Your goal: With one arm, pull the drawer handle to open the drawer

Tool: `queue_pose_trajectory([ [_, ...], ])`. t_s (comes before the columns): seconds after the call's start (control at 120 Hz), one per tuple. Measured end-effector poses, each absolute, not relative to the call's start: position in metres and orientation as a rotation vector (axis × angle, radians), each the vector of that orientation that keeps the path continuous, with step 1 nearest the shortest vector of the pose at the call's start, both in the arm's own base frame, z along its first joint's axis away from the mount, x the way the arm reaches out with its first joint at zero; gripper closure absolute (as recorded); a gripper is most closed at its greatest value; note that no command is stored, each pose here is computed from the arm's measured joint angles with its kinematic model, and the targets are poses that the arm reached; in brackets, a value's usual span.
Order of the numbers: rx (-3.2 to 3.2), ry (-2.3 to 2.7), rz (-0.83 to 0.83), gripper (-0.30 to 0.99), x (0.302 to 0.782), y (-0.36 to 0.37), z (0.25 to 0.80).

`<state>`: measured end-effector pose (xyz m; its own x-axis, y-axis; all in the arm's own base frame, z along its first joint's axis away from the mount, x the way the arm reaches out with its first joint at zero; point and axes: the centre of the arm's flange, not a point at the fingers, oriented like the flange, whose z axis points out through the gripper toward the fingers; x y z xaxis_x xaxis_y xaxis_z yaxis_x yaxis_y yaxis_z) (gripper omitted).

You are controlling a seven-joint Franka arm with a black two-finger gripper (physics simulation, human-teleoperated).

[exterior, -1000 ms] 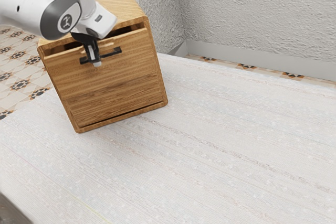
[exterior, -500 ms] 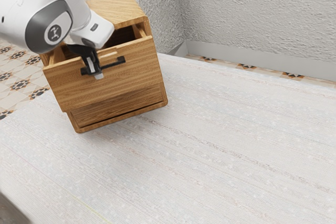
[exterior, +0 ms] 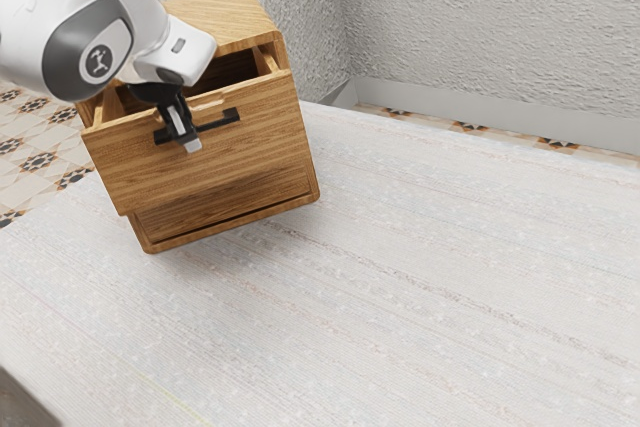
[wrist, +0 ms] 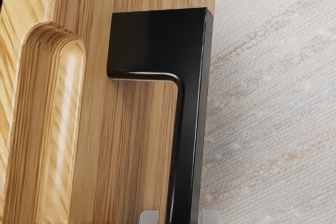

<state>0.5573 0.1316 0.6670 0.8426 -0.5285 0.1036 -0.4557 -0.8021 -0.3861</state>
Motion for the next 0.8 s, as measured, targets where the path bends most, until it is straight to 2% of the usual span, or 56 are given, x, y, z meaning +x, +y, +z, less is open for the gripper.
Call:
queue_pose_trajectory([
  [0.225, -2.63, 0.84, -0.314, 0.76, 0.563, 0.075, 0.67],
  [0.325, -2.636, 0.854, -0.288, 0.69, 0.559, 0.064, 0.659],
  [0.492, -2.598, 0.88, -0.273, 0.7, 0.543, 0.039, 0.66],
  [0.558, -2.572, 0.898, -0.273, 0.75, 0.534, 0.027, 0.663],
  [0.8, -2.54, 0.903, -0.248, 0.71, 0.513, 0.014, 0.662],
])
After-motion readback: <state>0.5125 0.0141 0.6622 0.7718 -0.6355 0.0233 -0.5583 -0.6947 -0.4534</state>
